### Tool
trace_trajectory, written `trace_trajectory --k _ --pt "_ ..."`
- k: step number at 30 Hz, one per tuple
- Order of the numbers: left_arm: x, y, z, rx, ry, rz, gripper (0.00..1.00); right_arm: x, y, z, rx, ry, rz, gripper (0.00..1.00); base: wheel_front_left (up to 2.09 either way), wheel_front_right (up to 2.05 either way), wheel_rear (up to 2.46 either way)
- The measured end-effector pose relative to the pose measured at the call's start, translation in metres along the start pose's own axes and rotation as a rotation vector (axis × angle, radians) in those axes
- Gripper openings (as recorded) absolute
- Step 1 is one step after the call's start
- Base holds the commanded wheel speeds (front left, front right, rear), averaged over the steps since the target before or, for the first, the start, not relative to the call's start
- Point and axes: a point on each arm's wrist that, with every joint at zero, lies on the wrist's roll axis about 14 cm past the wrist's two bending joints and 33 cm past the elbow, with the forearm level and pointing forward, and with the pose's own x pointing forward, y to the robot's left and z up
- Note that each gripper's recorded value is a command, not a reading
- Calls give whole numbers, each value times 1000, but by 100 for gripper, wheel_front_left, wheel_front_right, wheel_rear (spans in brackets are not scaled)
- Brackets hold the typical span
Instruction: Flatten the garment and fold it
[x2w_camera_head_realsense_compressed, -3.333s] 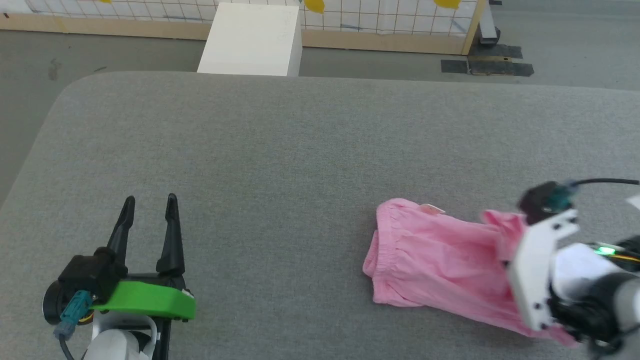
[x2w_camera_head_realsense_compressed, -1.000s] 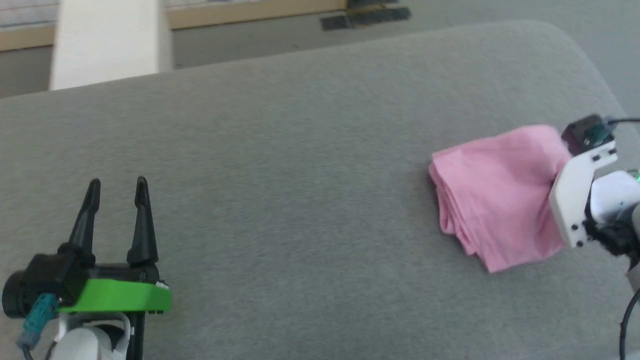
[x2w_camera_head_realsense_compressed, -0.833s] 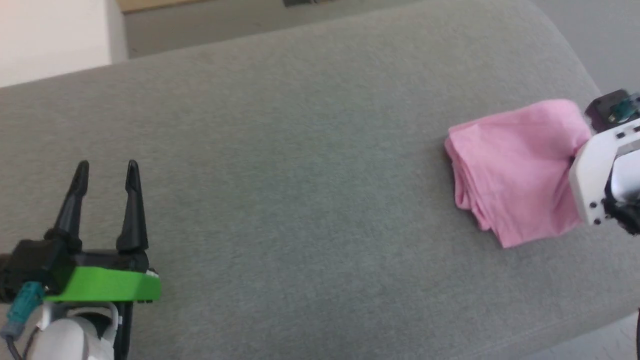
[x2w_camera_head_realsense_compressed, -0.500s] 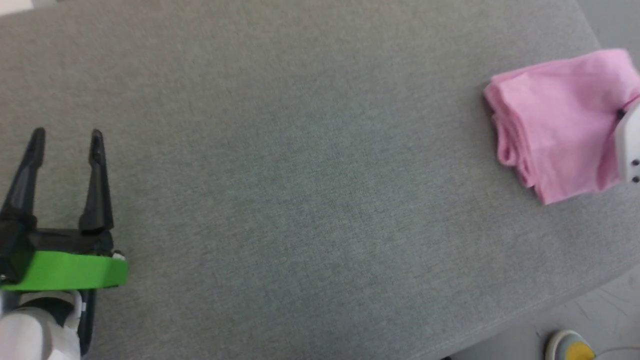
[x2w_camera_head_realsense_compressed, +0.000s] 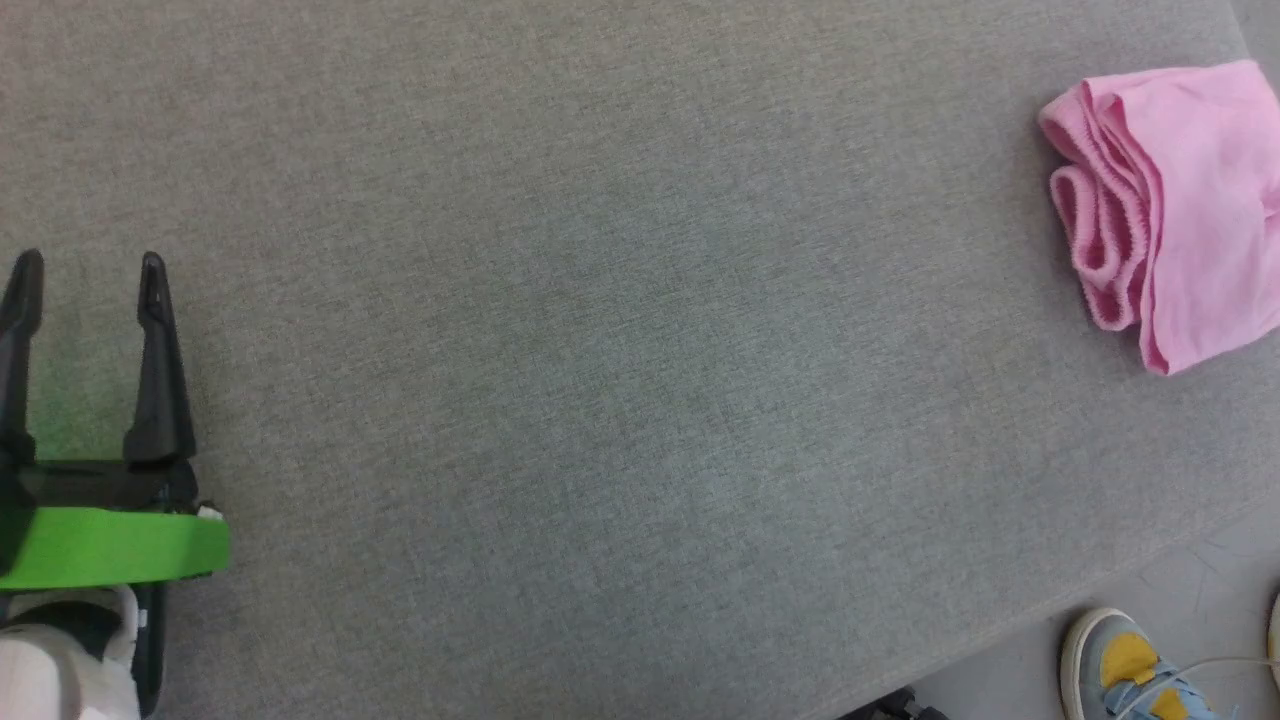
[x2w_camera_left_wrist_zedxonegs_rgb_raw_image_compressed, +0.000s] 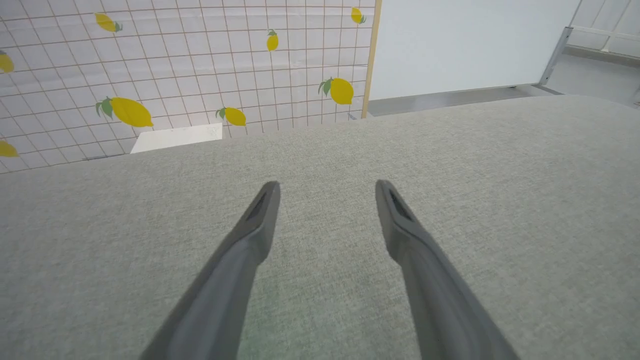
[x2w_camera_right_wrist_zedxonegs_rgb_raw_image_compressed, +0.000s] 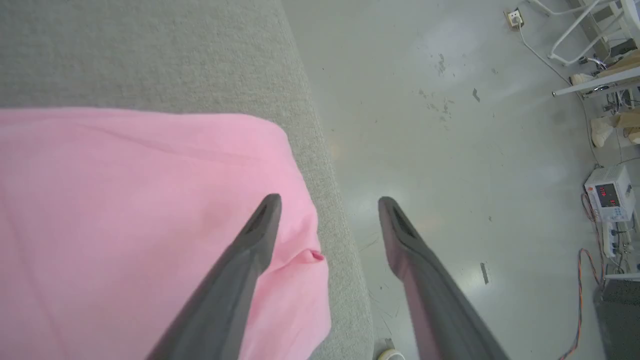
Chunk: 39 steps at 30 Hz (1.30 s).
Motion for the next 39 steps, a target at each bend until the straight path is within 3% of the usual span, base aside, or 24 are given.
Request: trace_trajectory --k 8,12,19,26,39 --pt "-13 -9 12 -45 -50 33 100 -67 -5 125 62 -577 43 100 0 0 0" --pt "-26 -7 25 -68 -78 77 100 -110 11 148 97 -765 117 100 0 0 0" --pt "-54 11 69 -34 -171 165 100 -190 69 179 282 -1044 320 100 0 0 0" --pt "-93 36 103 3 -235 275 100 -233 120 173 469 -1110 476 100 0 0 0" --pt "-159 69 121 7 -264 465 100 -237 180 108 547 -1004 628 100 0 0 0"
